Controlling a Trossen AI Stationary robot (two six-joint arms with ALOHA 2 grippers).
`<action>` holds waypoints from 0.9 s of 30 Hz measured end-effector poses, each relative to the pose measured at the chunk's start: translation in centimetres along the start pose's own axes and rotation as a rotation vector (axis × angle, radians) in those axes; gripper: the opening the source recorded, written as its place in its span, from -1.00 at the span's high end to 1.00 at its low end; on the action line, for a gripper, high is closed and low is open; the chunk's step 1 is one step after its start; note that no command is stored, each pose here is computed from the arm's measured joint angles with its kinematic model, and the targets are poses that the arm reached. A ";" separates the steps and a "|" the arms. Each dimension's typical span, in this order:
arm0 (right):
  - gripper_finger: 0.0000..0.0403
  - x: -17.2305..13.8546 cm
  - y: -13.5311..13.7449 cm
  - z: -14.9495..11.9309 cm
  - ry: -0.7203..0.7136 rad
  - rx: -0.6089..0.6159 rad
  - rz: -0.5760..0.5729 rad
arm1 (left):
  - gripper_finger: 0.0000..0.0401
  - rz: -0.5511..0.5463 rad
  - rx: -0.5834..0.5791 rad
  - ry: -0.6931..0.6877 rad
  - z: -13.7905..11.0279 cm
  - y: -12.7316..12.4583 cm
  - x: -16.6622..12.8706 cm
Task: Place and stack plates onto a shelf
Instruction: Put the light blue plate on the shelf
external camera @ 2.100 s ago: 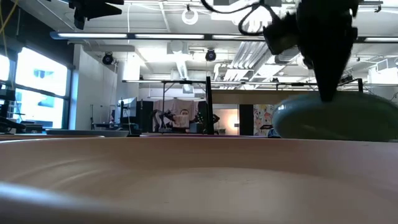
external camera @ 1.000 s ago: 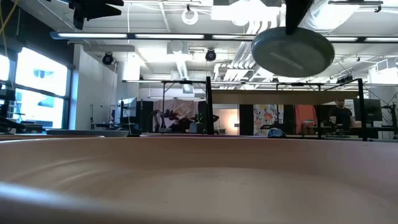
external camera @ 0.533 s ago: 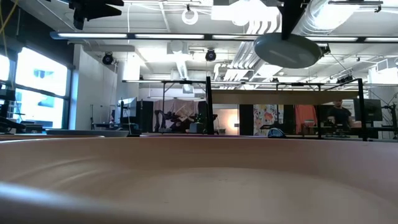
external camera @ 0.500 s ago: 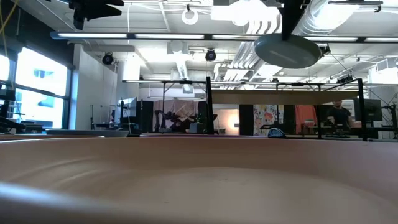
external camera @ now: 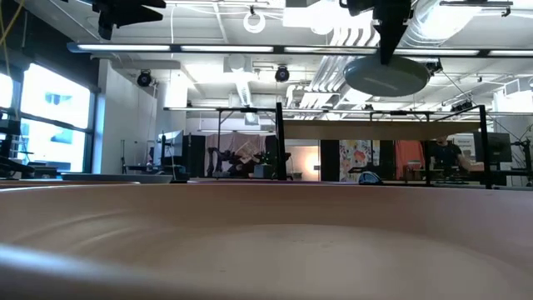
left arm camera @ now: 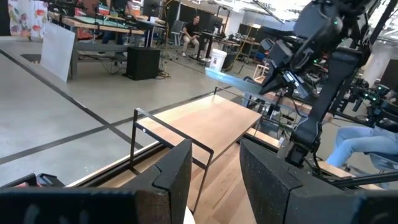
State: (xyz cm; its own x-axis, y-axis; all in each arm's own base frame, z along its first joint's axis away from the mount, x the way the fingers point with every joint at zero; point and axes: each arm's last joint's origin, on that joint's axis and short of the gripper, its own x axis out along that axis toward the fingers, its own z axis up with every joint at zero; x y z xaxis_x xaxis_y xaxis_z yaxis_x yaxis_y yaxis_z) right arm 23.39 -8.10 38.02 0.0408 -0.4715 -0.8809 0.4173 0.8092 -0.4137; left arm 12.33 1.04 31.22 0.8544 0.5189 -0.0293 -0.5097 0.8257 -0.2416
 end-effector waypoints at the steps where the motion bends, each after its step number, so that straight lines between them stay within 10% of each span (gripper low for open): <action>1: 1.00 0.1 -0.2 0.0 0.005 0.002 0.007 | 0.37 0.000 0.000 0.000 0.0 0.0 0.0; 11: 1.00 1.4 -1.8 -2.1 -0.018 0.061 0.025 | 0.37 0.000 -0.022 0.000 0.0 0.0 0.0; 27: 1.00 4.8 -0.3 -6.3 -0.013 -0.164 0.072 | 0.37 0.058 -0.011 0.000 -0.2 0.0 0.3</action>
State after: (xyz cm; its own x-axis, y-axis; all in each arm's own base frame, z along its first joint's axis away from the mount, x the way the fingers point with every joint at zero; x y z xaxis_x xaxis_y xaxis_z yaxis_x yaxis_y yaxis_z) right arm 17.80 -8.37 32.47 0.0771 -0.4136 -0.9072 0.2590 0.8870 -0.3823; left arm 12.64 1.16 31.02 0.8234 0.5657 -0.0440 -0.5573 0.7917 -0.2504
